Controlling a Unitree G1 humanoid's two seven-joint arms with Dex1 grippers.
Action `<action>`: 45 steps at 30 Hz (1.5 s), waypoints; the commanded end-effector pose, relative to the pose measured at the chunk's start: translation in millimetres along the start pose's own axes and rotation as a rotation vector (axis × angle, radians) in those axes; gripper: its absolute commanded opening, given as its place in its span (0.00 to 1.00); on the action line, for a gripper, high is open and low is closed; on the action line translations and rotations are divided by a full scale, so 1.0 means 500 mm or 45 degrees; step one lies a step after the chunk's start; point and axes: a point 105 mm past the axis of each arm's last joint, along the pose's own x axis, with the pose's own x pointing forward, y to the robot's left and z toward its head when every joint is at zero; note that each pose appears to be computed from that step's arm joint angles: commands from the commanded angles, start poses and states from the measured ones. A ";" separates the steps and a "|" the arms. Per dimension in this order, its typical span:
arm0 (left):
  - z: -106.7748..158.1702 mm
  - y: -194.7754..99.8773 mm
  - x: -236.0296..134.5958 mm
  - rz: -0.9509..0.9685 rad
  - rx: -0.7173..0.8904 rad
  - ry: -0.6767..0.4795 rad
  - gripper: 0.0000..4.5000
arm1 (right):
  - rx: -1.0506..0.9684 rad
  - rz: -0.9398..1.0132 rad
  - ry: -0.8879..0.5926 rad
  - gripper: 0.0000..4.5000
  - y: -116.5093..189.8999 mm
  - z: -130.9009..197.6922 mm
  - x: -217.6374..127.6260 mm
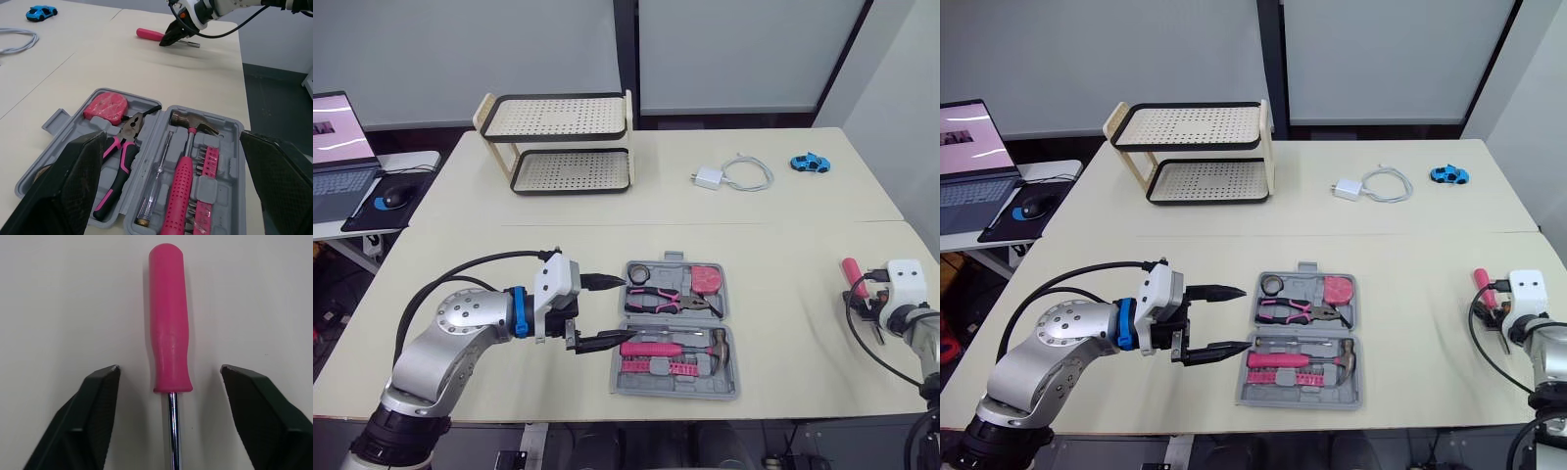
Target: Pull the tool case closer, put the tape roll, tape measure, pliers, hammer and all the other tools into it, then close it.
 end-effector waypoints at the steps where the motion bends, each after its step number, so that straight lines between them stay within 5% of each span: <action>1: 0.020 -0.005 0.002 -0.014 0.046 -0.026 1.00 | 0.034 -0.018 -0.008 0.45 -0.009 -0.003 -0.002; 5: 0.018 -0.003 0.000 -0.012 0.046 -0.021 1.00 | 0.025 -0.012 -0.012 0.13 -0.005 -0.004 -0.003; 22: -0.004 0.000 -0.040 0.026 0.058 0.068 1.00 | -0.200 0.217 -0.126 0.13 0.120 0.035 -0.158; 36: -0.042 -0.023 -0.091 0.006 0.061 0.173 1.00 | -0.680 0.545 -0.085 0.13 0.216 0.036 -0.237; 45: -0.043 -0.038 -0.085 -0.016 0.062 0.161 1.00 | -0.326 0.461 -0.069 0.13 0.236 -0.001 -0.179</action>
